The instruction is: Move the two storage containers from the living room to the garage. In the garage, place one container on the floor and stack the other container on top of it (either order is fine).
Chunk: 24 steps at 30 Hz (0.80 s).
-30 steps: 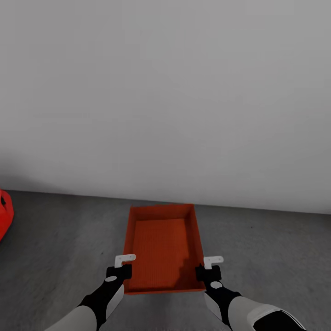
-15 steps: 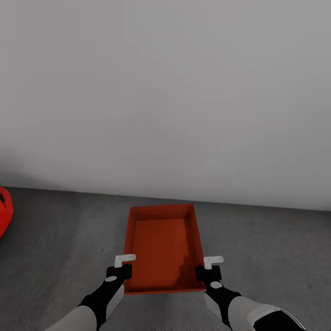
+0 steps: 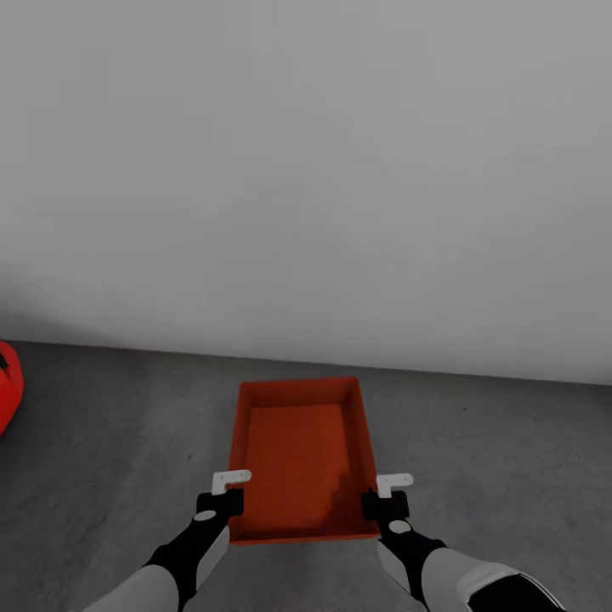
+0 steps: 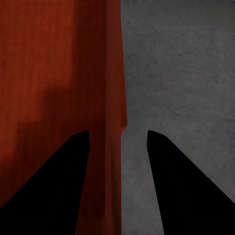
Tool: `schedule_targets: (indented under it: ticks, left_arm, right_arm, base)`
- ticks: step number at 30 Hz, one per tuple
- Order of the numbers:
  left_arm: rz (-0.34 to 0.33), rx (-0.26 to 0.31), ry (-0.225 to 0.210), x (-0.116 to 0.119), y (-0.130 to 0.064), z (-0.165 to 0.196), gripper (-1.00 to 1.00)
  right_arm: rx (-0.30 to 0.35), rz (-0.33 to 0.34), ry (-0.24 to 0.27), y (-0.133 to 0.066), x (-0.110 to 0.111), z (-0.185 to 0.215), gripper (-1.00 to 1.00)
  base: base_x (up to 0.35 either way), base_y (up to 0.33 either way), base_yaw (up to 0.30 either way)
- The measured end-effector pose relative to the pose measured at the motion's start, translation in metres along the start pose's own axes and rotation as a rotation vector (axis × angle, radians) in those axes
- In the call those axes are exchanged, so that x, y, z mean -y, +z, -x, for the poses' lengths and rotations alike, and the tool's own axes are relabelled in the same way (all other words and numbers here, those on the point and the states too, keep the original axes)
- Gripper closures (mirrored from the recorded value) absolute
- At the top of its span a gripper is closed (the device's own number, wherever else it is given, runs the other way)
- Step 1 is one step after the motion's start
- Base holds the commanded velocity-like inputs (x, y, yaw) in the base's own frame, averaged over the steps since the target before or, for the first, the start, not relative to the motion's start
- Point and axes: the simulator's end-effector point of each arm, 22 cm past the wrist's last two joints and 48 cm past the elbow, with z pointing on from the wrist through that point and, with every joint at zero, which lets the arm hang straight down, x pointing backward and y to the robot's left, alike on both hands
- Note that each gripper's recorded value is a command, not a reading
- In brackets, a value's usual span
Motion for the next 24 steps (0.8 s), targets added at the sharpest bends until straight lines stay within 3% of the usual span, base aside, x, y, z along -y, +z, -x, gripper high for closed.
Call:
schedule_targets:
  ticks: [24]
  left_arm:
    - [0.000,-0.001,0.000,-0.0004,0.0000,-0.0006,1.00]
  right_arm:
    - [-0.001,0.000,0.000,-0.0002,-0.0003,-0.0005,1.00]
  base:
    - [0.292,0.000,0.000]
